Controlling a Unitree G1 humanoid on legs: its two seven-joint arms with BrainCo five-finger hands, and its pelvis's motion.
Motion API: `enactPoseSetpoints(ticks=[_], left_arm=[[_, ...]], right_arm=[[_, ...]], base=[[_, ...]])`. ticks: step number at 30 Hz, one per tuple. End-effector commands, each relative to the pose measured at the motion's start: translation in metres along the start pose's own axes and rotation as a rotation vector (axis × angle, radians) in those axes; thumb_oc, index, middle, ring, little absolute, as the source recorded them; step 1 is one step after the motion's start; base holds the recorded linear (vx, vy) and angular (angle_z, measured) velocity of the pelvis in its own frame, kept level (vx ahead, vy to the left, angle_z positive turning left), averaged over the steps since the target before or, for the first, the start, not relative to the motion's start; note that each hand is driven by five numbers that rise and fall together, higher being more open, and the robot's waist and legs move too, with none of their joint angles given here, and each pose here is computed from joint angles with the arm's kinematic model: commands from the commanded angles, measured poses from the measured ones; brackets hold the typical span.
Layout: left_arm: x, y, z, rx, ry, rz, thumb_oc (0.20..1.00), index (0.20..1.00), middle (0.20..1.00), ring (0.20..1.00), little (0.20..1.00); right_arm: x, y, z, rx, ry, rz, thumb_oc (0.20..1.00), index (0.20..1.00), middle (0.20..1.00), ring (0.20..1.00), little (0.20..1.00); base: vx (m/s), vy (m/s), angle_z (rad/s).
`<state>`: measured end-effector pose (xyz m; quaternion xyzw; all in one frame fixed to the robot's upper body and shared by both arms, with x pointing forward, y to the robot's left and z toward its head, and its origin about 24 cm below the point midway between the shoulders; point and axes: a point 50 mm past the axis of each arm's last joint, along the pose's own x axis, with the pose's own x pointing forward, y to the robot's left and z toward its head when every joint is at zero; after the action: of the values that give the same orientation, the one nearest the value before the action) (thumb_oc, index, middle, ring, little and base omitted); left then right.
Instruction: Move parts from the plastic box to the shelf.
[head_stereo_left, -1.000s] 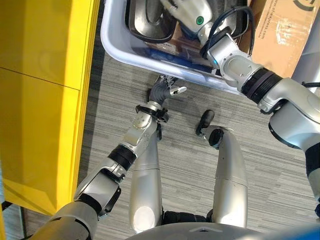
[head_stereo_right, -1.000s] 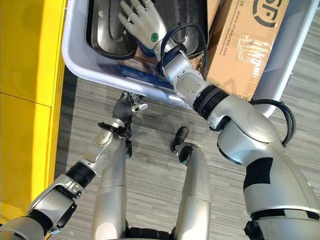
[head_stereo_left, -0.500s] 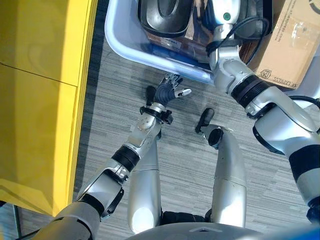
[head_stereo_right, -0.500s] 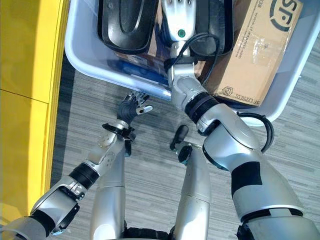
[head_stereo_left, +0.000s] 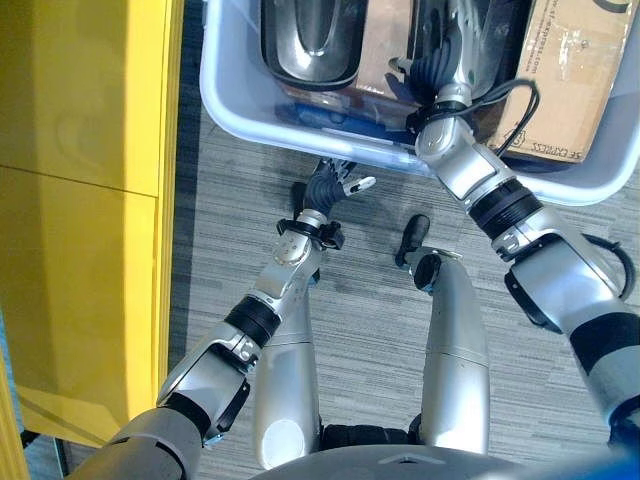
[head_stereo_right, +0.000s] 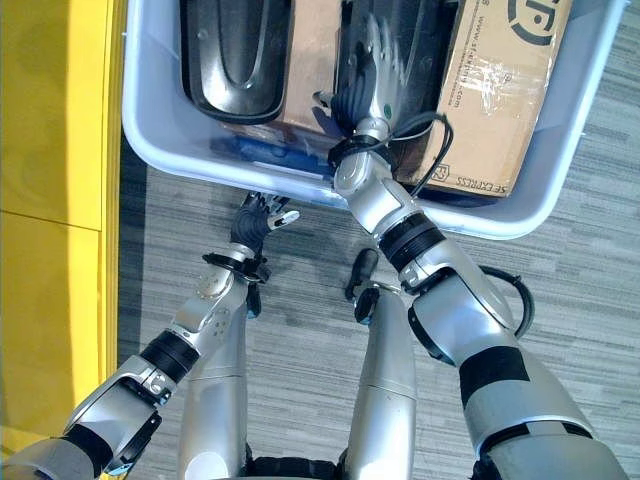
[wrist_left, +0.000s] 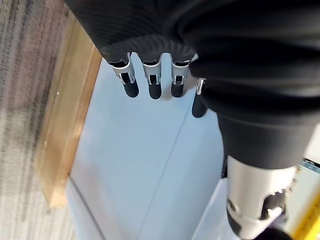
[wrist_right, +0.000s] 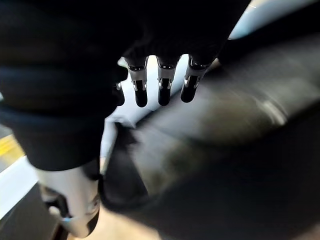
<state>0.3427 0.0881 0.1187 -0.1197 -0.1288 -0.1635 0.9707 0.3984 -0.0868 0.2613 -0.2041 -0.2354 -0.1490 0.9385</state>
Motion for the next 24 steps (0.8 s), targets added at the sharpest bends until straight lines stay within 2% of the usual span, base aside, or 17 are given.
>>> enactPoseSetpoints(ticks=[1,2,5,10,17,20,22,24], left_arm=[[0.017,-0.033,0.028,-0.057,-0.117,-0.096,1.0,1.0,1.0,1.0,1.0],[0.021,-0.033,0.032,-0.051,-0.108,-0.104,1.0,1.0,1.0,1.0,1.0],[0.024,-0.031,0.033,-0.05,-0.099,-0.107,1.0,1.0,1.0,1.0,1.0],[0.02,-0.031,0.027,-0.044,-0.086,-0.119,1.0,1.0,1.0,1.0,1.0],[0.008,-0.031,0.017,-0.042,-0.073,-0.138,1.0,1.0,1.0,1.0,1.0],[0.006,-0.031,0.016,-0.043,-0.068,-0.145,1.0,1.0,1.0,1.0,1.0],[0.005,-0.031,0.016,-0.032,-0.068,-0.157,1.0,1.0,1.0,1.0,1.0],[0.004,-0.032,0.016,-0.051,-0.073,-0.155,1.0,1.0,1.0,1.0,1.0]], right_arm=[[-0.015,0.02,-0.025,0.357,0.168,0.253,1.0,1.0,1.0,1.0,1.0],[-0.017,0.026,-0.02,0.501,0.159,0.347,1.0,1.0,1.0,1.0,1.0],[-0.022,0.038,-0.003,0.653,0.134,0.474,1.0,1.0,1.0,1.0,1.0],[-0.035,0.053,0.025,0.846,0.096,0.573,1.0,1.0,1.0,1.0,1.0],[-0.058,0.072,0.027,0.818,0.136,0.726,1.0,1.0,1.0,1.0,1.0],[-0.058,0.073,0.028,0.782,0.123,0.696,1.0,1.0,1.0,1.0,1.0],[-0.052,0.068,0.03,0.726,0.075,0.608,1.0,1.0,1.0,1.0,1.0],[-0.04,0.051,0.037,0.664,-0.039,0.428,1.0,1.0,1.0,1.0,1.0]], base=[[0.0,-0.023,-0.06],[0.01,-0.032,-0.06],[0.0,-0.013,-0.02],[0.01,0.0,0.03],[0.01,-0.003,0.03],[0.01,-0.015,0.03],[0.0,-0.01,0.05],[0.01,0.019,0.05]])
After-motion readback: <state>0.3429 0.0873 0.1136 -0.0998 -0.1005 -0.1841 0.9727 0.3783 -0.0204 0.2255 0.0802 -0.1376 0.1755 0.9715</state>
